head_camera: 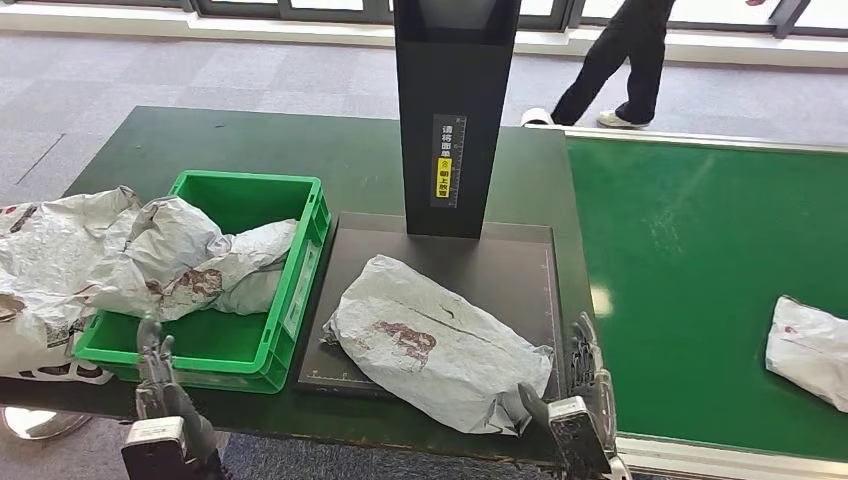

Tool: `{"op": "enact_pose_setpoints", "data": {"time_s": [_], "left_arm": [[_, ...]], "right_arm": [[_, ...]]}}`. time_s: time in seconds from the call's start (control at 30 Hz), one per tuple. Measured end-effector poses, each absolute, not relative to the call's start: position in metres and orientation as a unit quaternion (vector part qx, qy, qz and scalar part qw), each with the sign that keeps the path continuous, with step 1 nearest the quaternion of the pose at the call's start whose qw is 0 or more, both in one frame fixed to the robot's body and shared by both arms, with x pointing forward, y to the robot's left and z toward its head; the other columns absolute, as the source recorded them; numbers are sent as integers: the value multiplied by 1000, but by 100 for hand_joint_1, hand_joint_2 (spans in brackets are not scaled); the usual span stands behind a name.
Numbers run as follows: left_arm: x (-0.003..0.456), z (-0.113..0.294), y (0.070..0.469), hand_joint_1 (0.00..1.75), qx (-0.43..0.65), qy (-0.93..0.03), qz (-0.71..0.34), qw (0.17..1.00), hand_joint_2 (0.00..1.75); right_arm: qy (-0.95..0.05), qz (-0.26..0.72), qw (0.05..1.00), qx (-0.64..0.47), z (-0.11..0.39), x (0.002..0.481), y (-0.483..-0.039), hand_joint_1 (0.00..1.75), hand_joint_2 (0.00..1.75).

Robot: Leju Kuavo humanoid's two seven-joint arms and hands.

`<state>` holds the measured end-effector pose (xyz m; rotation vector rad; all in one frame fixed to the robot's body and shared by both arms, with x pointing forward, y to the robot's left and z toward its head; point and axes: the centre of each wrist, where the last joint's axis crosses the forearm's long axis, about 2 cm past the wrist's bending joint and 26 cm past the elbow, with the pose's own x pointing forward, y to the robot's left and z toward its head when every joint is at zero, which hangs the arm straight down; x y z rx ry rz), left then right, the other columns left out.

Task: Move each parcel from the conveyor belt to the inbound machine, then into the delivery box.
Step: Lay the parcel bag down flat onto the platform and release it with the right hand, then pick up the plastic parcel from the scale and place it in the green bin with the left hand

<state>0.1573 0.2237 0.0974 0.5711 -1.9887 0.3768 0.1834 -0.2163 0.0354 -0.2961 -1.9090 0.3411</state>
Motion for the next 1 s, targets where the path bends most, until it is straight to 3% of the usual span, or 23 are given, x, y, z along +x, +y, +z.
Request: {"op": "enact_pose_setpoints", "data": {"time_s": [0.4,0.53,1.0], "left_arm": [[167,117,197,0,262,-848,95,451,0],[173,117,176,0,160,-882,-69,438,175],[187,106,153,0,147,-863,-248,415,175]], "right_arm": [[-829,119,535,-116,46,196,-218,0,175],[-838,101,525,-112,54,210,-218,0,175],[-853,76,505,-107,65,217,-224,0,175]]}}
